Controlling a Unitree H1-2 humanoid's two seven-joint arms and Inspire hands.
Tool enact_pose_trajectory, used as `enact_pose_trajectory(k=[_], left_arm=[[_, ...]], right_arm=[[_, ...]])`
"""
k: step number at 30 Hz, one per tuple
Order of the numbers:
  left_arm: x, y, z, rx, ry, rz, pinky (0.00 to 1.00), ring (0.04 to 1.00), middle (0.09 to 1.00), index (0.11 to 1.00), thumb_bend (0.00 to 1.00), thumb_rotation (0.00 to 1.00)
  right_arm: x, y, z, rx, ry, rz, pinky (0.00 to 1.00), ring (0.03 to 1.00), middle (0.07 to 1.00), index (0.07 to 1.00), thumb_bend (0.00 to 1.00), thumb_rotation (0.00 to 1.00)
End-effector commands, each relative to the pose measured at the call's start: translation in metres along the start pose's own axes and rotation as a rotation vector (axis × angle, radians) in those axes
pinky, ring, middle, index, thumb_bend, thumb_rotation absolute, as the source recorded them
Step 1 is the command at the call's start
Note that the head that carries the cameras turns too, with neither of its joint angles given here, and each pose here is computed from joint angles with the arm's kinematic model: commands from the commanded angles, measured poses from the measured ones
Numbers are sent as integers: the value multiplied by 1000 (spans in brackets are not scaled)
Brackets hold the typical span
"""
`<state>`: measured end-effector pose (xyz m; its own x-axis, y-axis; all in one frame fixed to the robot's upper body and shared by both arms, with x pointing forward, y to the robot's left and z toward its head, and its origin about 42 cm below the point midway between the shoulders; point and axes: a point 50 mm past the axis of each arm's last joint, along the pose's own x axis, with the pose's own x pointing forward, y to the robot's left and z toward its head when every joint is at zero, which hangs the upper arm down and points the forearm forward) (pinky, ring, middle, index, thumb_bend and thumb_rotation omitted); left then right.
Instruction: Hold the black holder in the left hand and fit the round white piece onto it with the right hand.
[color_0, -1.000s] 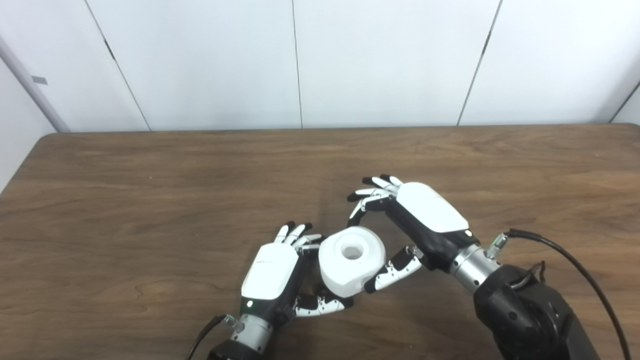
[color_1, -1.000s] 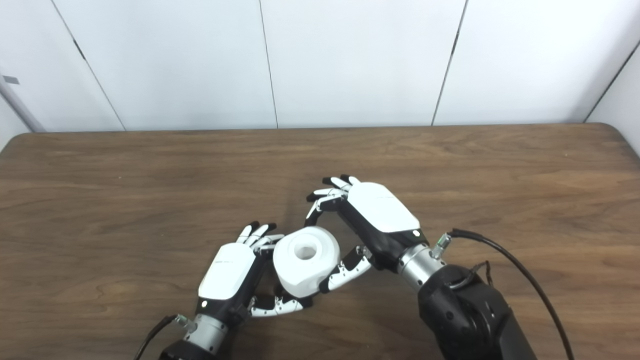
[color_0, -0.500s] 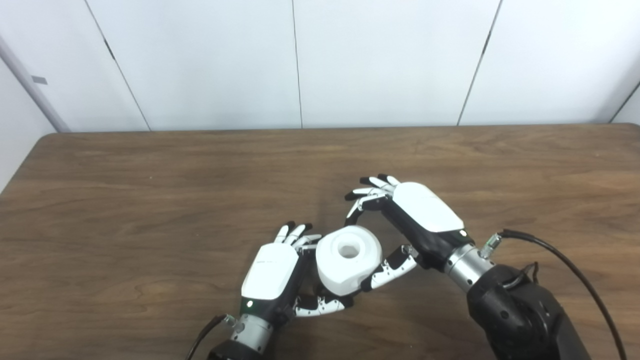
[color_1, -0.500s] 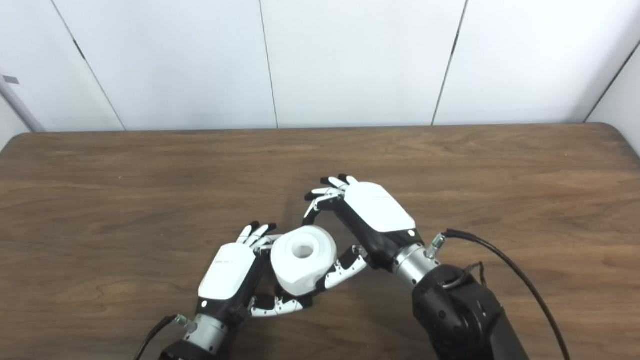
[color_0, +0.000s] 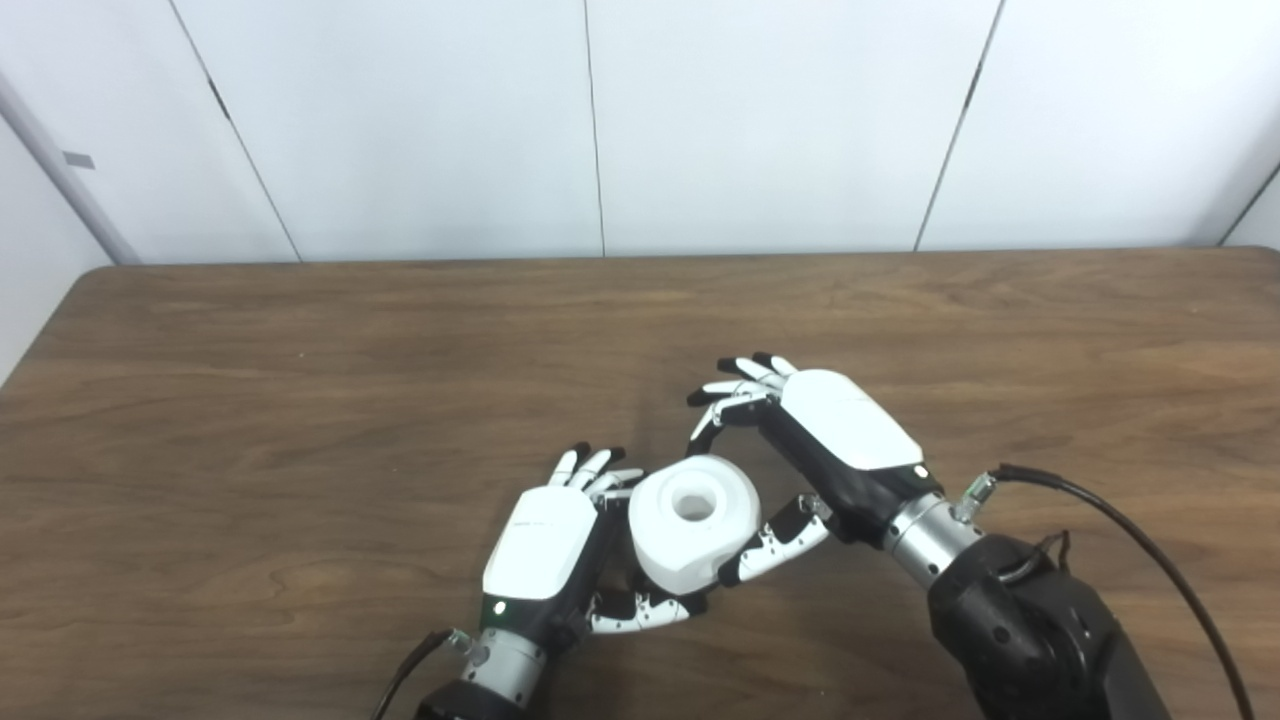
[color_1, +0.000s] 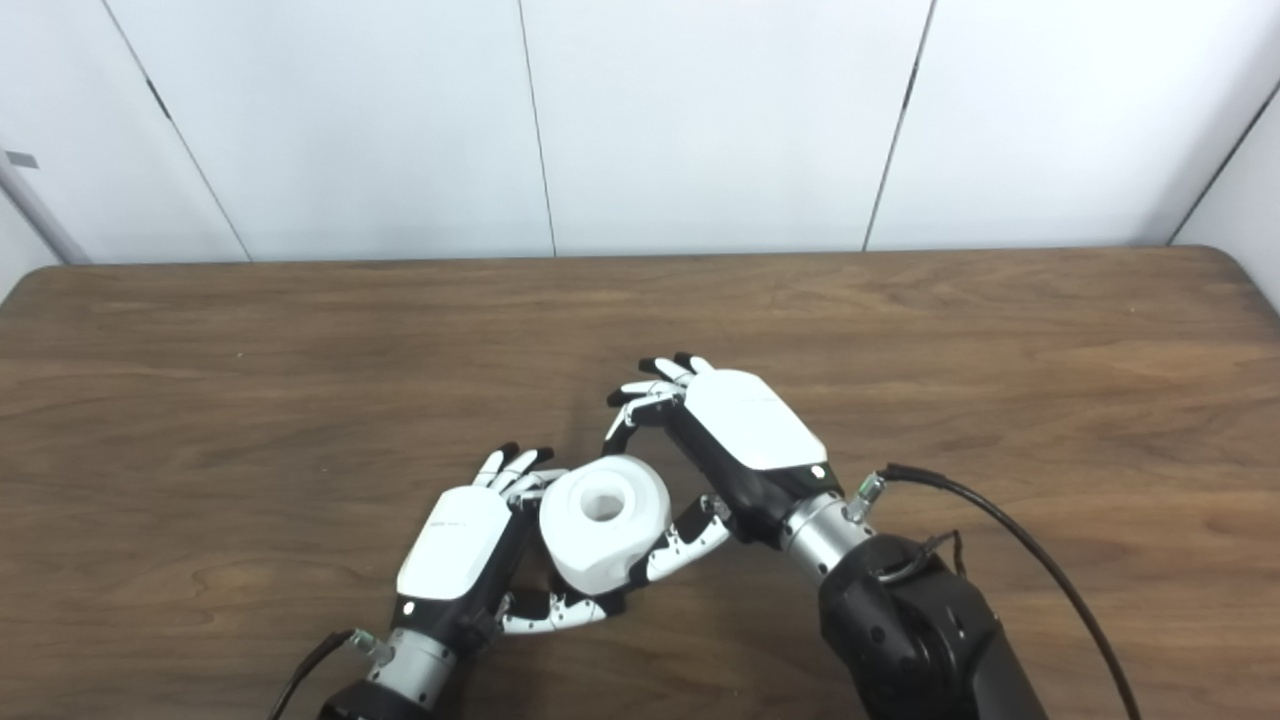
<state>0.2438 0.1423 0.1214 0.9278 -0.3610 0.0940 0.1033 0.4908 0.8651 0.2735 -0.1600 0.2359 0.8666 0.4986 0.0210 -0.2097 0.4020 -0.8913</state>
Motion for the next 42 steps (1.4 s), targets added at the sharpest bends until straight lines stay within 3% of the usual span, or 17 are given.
enact_pose_trajectory(k=[1, 14, 15, 17, 19, 22, 31, 35, 42], left_arm=[[0, -3, -1, 28, -6, -22, 1000, 926, 800, 484, 524, 54], [-1, -2, -1, 33, -5, -24, 1000, 927, 800, 484, 524, 54], [-1, -2, 0, 33, -5, -23, 1000, 925, 799, 484, 524, 54], [-1, -2, -1, 31, -7, -21, 1000, 924, 798, 484, 524, 54], [-1, -3, -1, 31, -8, -21, 1000, 924, 799, 484, 524, 54], [-1, -3, -1, 33, -8, -21, 1000, 924, 798, 484, 524, 54], [-1, -3, -1, 31, -6, -24, 1000, 927, 799, 484, 524, 53], [-1, -3, -2, 32, -9, -24, 1000, 925, 796, 484, 524, 54], [-1, -2, -3, 31, -8, -22, 1000, 921, 793, 484, 524, 54]], right_arm=[[2, -9, 4, -26, -36, -53, 1000, 941, 824, 481, 525, 136], [-1, -8, 0, -55, -23, -32, 1000, 934, 825, 490, 525, 152], [-1, -8, 0, -54, -21, -30, 1000, 941, 835, 543, 725, 214], [-1, -8, -1, -50, -16, -26, 1000, 947, 842, 580, 853, 256], [-1, -9, -1, -55, -15, -19, 1000, 960, 866, 626, 944, 311], [-2, -10, -1, -70, -12, -4, 1000, 979, 898, 674, 990, 349], [-3, -13, -3, -110, 18, 33, 1000, 1000, 954, 775, 1000, 419], [-4, -12, -4, -115, 32, 32, 1000, 1000, 998, 903, 1000, 432], [-9, -14, -6, -124, 51, 32, 1000, 1000, 1000, 914, 1000, 445]])
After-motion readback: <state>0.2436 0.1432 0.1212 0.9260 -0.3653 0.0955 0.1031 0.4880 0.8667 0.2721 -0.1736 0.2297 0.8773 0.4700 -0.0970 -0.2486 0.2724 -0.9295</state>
